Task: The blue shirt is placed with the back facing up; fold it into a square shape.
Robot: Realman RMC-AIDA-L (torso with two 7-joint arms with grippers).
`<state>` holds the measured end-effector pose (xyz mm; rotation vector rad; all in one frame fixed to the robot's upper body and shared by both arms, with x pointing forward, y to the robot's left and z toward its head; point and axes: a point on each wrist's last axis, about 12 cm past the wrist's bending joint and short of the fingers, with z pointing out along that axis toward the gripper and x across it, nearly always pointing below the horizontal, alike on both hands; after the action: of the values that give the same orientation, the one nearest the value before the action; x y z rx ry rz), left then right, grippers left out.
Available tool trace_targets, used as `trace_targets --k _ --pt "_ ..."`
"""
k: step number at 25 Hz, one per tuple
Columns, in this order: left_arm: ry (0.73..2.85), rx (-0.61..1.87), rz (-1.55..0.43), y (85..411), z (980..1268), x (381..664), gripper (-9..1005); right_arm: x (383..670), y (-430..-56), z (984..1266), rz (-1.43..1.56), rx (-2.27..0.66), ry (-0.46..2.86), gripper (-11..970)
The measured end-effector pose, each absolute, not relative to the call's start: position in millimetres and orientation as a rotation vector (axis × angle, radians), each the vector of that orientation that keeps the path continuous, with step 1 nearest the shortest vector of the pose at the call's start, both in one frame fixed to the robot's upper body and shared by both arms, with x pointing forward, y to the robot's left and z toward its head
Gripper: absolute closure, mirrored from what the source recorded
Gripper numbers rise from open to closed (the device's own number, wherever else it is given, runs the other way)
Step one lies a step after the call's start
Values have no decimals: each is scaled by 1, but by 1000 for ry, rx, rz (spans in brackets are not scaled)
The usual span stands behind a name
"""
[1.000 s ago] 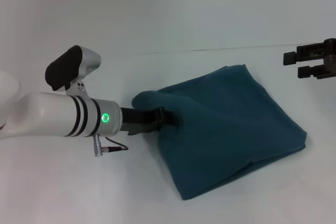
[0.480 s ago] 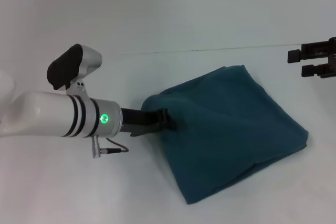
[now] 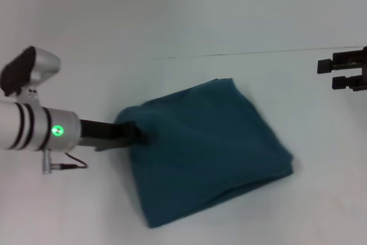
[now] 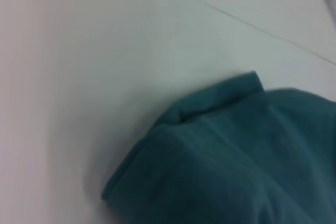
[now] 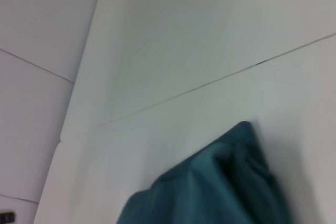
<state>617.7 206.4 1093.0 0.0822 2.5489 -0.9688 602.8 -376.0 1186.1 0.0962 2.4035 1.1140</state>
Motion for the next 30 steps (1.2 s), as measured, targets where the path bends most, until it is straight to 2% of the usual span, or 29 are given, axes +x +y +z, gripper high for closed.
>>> trace_targets --k 4,9,21,26,30 --pt "2504 145 -884 214 1104 631 928 602 -375 1185 1119 88 2405 182" --pt "2452 268 -829 207 1114 642 927 602 -371 1185 1133 71 2409 182" --pt "2438 238 -746 215 1107 644 927 601 -371 1185 1148 68 2403 182" --pt "2408 207 -751 223 1115 642 770 603 -367 1186 1158 61 2402 182" --pt "2340 -3 -843 246 1128 633 652 603 -367 1186 1161 58 2403 181"
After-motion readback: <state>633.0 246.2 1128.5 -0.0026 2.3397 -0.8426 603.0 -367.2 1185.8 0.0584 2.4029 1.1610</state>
